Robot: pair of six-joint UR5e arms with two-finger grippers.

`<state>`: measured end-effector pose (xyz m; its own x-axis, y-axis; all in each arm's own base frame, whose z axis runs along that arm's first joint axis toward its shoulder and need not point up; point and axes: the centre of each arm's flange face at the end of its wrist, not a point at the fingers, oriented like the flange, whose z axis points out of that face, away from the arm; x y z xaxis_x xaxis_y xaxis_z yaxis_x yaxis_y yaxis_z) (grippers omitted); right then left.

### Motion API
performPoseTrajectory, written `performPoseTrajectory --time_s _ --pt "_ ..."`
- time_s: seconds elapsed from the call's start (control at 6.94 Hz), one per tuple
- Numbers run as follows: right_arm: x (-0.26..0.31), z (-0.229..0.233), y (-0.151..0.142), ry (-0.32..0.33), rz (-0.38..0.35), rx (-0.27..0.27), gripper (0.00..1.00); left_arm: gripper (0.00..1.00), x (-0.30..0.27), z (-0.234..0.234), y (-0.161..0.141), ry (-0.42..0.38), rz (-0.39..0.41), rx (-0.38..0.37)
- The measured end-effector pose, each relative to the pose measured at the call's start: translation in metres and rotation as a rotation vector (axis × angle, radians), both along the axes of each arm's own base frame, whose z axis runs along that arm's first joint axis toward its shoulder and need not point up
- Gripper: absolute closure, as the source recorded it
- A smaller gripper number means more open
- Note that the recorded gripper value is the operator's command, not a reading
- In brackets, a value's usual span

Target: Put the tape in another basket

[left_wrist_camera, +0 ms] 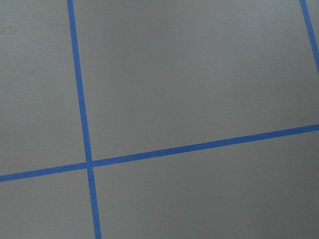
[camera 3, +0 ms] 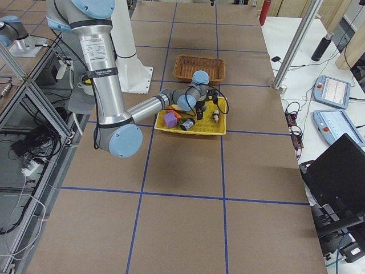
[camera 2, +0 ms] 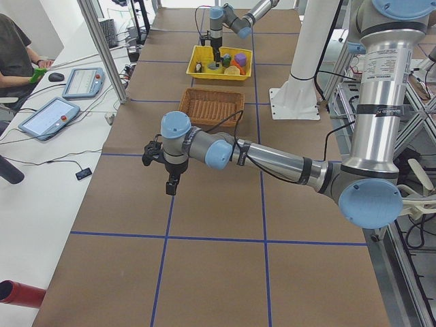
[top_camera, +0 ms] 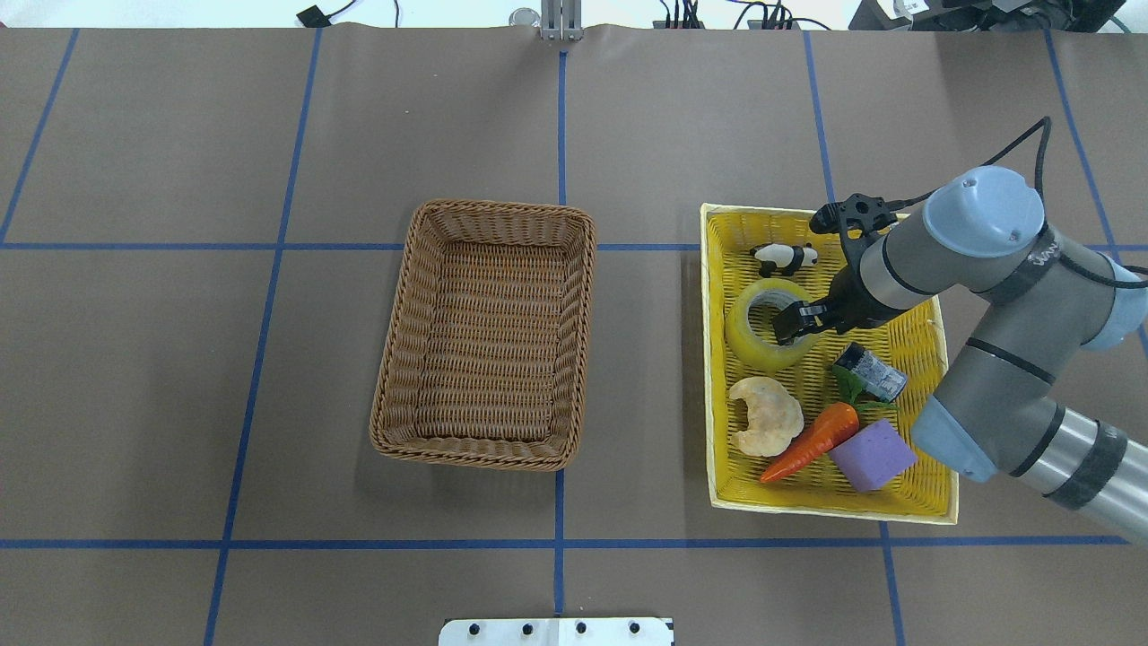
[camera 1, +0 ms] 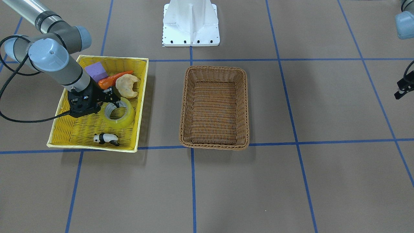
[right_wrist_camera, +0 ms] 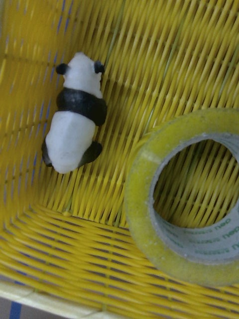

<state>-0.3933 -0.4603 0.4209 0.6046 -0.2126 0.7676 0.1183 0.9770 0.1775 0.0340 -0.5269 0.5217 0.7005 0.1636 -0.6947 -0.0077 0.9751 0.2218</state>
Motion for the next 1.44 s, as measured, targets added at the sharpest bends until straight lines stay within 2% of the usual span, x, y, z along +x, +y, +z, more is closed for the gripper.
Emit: performPoseTrajectory --time_s 0.43,0.86,1.15,1.44 --pt "0.008 -0.003 -0.009 -0.007 -0.005 0.017 1.00 0.02 0.000 0.000 0.000 -0.001 0.001 0.001" --pt "0.038 -0.023 -0.024 -0.059 0.026 -0.004 1.00 0.02 0.000 -0.004 -0.001 0.003 0.001 0.008" --pt "0.064 -0.057 -0.039 -0.154 0.058 -0.090 1.00 0.02 0.008 -0.022 -0.004 0.040 -0.043 0.001" --pt "0.060 -0.108 -0.045 -0.245 0.108 -0.206 1.00 0.02 0.051 -0.058 -0.002 0.209 -0.125 -0.036"
